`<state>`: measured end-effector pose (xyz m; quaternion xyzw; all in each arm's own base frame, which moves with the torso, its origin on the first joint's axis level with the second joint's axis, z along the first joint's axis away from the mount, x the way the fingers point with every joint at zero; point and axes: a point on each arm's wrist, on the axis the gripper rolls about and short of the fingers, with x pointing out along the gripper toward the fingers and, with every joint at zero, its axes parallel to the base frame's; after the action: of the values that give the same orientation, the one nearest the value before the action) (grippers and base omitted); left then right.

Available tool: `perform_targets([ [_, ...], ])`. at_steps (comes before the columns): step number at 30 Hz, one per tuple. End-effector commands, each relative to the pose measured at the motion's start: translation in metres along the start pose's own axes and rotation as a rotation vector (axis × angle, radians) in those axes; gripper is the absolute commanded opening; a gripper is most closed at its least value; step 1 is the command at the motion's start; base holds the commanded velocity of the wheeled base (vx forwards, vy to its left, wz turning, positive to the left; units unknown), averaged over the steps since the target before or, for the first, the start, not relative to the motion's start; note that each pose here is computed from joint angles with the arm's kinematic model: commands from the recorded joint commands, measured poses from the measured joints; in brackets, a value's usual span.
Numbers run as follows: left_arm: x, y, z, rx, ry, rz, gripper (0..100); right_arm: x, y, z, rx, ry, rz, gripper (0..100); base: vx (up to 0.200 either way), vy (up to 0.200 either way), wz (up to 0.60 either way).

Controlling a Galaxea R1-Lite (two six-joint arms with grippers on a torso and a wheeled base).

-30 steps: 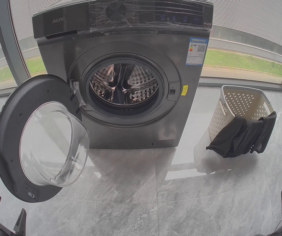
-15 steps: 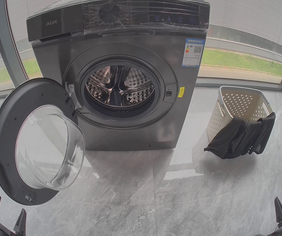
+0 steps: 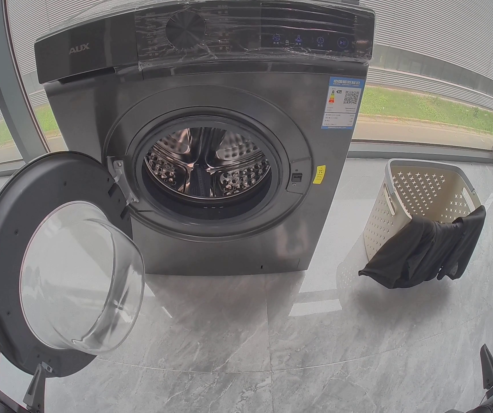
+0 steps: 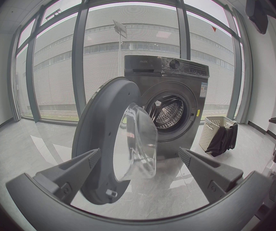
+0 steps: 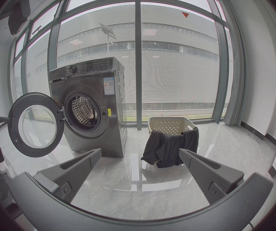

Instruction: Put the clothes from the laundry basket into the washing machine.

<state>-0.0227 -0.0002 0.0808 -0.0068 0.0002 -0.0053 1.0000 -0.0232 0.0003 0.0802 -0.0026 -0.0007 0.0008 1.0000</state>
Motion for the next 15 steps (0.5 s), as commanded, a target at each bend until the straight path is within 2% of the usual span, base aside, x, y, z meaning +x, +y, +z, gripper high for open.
perform_targets([
  [1, 0.0000, 0.0001, -0.0053, 0.001, 0.001, 0.000, 100, 0.0013, 0.0000, -0.0045, 0.001, 0.018, 0.000, 100, 0.200, 0.000, 0.00],
  [3, 0.0000, 0.0001, -0.0053, 0.003, 0.001, 0.000, 100, 0.0014, 0.0000, -0.0049, 0.001, 0.020, 0.000, 100, 0.200, 0.000, 0.00],
  [7, 0.0000, 0.0001, -0.0053, 0.012, 0.001, 0.000, 100, 0.0013, 0.0000, -0.0045, 0.001, 0.018, 0.000, 100, 0.000, 0.000, 0.00],
  [15, 0.0000, 0.0001, -0.0053, 0.004, 0.001, 0.001, 100, 0.0014, 0.0000, -0.0049, 0.001, 0.020, 0.000, 100, 0.000, 0.000, 0.00],
])
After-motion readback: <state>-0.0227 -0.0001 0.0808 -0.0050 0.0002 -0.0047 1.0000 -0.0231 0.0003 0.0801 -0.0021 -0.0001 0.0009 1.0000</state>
